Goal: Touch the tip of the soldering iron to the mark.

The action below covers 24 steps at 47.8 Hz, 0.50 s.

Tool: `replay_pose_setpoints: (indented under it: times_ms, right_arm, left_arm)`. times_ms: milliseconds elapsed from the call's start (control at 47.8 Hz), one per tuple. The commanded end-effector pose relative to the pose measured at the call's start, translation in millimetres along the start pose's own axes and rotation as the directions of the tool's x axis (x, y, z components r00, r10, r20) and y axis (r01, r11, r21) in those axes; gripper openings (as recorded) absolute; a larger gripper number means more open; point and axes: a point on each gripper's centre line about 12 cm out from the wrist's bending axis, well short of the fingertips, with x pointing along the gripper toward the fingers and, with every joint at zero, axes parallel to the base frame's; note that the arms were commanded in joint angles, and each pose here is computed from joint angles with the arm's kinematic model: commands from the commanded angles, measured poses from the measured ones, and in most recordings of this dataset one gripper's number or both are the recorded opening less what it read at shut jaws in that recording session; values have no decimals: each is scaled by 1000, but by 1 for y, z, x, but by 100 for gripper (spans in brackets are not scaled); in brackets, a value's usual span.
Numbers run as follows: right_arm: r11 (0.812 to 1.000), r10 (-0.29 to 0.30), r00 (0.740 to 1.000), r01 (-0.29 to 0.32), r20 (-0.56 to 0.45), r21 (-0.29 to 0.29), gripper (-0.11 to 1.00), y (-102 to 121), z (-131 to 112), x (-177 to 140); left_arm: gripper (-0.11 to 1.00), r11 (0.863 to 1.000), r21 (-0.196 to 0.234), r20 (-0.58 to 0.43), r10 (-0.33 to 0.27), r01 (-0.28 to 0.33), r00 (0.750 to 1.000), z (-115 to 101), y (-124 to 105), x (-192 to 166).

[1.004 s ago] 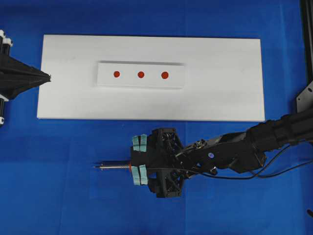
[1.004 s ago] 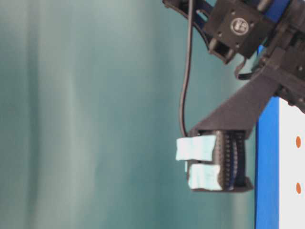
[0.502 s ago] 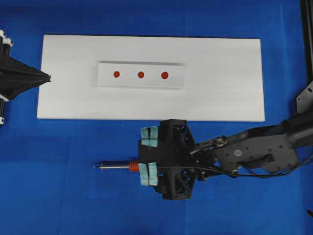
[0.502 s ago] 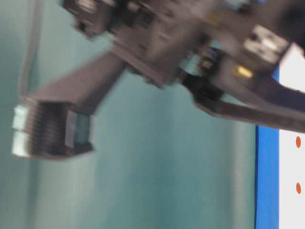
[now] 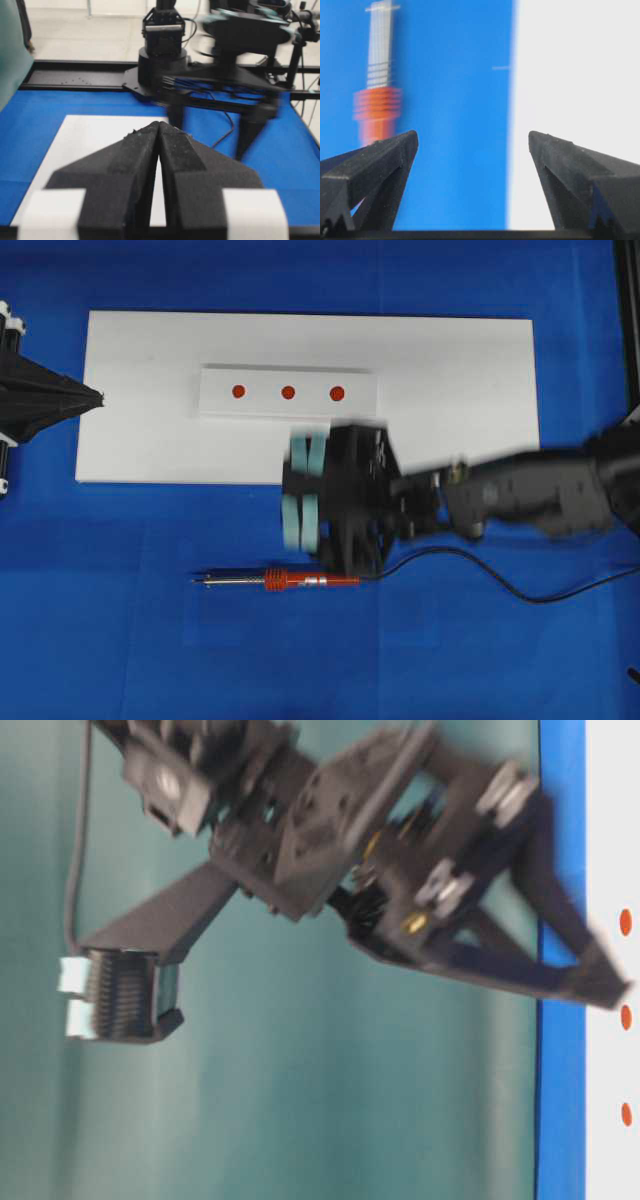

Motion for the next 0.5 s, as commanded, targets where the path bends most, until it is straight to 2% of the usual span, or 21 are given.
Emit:
replay_pose_setpoints:
  times_ms: [0, 63, 188, 335, 481]
  right_arm:
    - [999, -34, 998, 33, 56, 20, 89, -30, 17, -15]
    - [998, -66, 996, 64, 62, 20, 89, -52, 20, -16]
    - [995, -92, 993, 89, 80, 34, 89, -76, 23, -17]
    - [995, -94, 991, 90, 99, 43, 89, -85, 22, -22]
    - [996, -87, 987, 81, 138, 47, 89, -86, 19, -47]
  left_arm:
    - [0, 1000, 1, 12, -1, 1, 1000, 4, 0, 2]
    - [0, 1000, 1, 11, -1, 1, 1000, 4, 0, 2]
    - [0, 1000, 0, 11, -1, 1, 1000, 4, 0, 2]
    - [0, 1000, 0, 9, -1, 1, 1000, 4, 0, 2]
    - [0, 1000, 0, 9, -1, 1, 1000, 4, 0, 2]
